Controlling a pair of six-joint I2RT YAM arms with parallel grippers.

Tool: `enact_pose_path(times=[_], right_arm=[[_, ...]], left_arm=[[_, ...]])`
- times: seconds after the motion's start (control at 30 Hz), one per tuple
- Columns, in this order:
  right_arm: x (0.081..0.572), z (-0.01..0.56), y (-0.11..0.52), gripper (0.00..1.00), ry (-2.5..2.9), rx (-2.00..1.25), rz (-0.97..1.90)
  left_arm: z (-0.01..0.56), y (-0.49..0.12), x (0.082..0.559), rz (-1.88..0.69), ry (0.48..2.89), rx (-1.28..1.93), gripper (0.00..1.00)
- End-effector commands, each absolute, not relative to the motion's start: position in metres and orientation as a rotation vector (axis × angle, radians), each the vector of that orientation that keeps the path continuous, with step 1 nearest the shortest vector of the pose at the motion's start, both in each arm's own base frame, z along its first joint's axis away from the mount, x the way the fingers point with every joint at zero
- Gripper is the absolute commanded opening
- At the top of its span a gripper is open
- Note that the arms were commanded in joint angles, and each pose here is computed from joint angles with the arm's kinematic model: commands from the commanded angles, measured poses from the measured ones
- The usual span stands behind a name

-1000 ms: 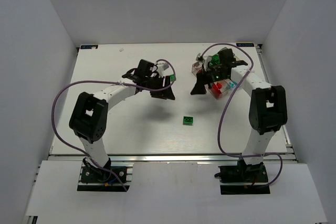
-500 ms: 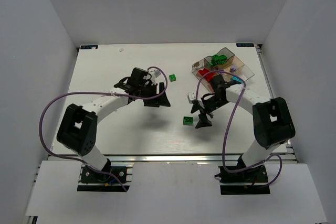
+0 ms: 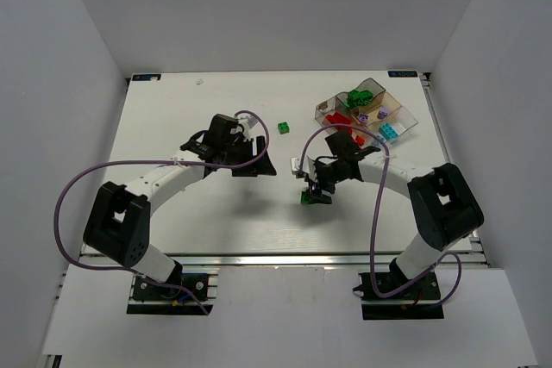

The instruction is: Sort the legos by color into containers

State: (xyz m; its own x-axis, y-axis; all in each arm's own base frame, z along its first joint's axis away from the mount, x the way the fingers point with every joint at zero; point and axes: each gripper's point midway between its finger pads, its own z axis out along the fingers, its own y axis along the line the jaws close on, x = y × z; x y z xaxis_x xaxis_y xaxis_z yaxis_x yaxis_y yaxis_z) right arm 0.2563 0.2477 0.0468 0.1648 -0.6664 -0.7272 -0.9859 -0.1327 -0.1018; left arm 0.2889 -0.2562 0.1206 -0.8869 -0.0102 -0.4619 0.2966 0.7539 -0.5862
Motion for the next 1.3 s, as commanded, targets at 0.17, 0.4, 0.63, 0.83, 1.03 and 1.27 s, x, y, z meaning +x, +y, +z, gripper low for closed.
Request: enact_pose_path(times=[0.17, 0.4, 0.63, 0.83, 1.03, 1.27], right_arm=[[0.254, 0.040, 0.251, 0.50, 1.543, -1.924, 0.698], [0.254, 0.034, 0.247, 0.39, 1.563, -1.937, 0.669], [0.261, 0.026, 0.243, 0.59, 1.611, -1.940, 0.631], [0.262, 0.023, 0.243, 0.54, 1.615, -1.942, 0.625], [0.273, 0.052, 0.254, 0.19, 1.632, -1.822, 0.658], [0.373, 0.138, 0.235, 0.00, 1.846, -1.267, 0.632]], left_arm=[[0.138, -0.251, 0.297, -0.894, 2.439, 0.188, 0.79], [0.137, -0.250, 0.303, -0.869, 2.441, 0.178, 0.80], [0.136, -0.248, 0.302, -0.854, 2.443, 0.173, 0.80], [0.137, -0.245, 0.301, -0.848, 2.437, 0.166, 0.79], [0.138, -0.244, 0.305, -0.828, 2.431, 0.157, 0.80], [0.139, -0.250, 0.317, -0.841, 2.415, 0.106, 0.81]])
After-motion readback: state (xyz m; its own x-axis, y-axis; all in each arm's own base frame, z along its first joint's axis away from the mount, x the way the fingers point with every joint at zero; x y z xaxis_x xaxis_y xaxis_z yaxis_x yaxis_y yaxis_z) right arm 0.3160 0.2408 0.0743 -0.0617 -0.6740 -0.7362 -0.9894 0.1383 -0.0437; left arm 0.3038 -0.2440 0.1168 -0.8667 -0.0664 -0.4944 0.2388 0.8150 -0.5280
